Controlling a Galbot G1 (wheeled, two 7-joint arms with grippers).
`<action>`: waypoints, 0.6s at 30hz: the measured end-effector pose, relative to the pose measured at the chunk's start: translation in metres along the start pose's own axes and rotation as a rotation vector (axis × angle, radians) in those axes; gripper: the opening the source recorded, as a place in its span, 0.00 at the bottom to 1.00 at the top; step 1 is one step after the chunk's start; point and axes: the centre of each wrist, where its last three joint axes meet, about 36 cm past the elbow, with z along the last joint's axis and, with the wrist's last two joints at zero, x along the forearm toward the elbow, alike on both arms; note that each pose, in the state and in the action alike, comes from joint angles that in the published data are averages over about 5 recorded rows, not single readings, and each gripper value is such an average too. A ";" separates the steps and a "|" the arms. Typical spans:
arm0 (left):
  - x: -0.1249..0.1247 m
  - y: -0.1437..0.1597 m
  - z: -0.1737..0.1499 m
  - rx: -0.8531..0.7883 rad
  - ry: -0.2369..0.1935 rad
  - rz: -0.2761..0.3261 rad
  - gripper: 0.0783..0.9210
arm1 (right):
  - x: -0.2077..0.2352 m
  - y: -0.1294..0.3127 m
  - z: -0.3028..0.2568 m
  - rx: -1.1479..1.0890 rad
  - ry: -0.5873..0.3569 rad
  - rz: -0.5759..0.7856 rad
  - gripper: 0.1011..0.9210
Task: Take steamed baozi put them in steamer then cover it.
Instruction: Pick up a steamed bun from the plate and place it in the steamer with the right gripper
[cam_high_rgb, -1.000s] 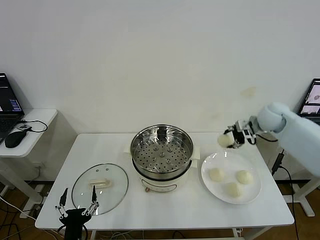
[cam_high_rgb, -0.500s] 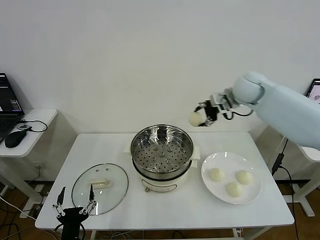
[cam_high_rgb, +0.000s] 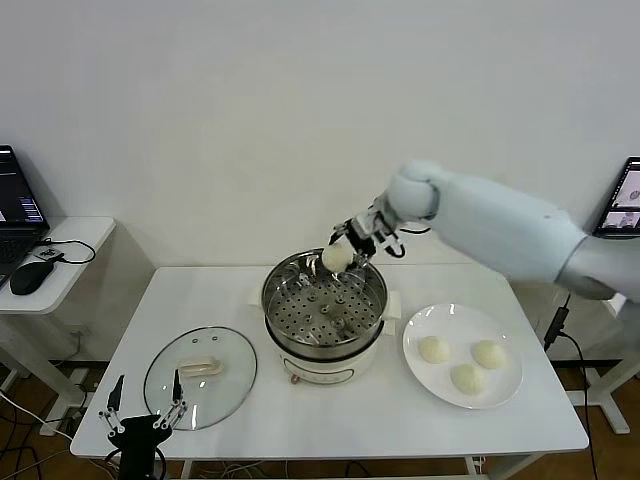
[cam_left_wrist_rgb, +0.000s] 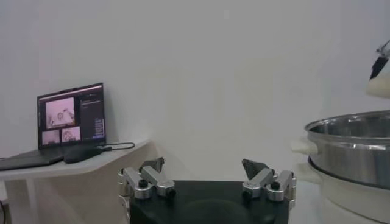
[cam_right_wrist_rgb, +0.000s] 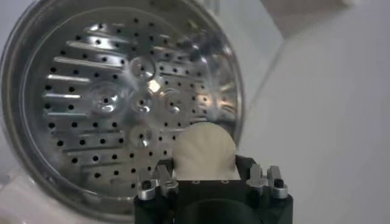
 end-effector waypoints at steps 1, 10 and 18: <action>0.000 0.000 0.000 0.000 0.000 -0.001 0.88 | -0.005 -0.001 -0.002 0.025 -0.001 -0.005 0.66; -0.002 0.000 0.002 -0.002 0.000 -0.002 0.88 | -0.036 -0.006 -0.006 0.211 -0.001 -0.033 0.67; -0.003 0.001 0.002 -0.005 -0.002 0.001 0.88 | -0.055 -0.009 -0.005 0.318 -0.003 -0.050 0.67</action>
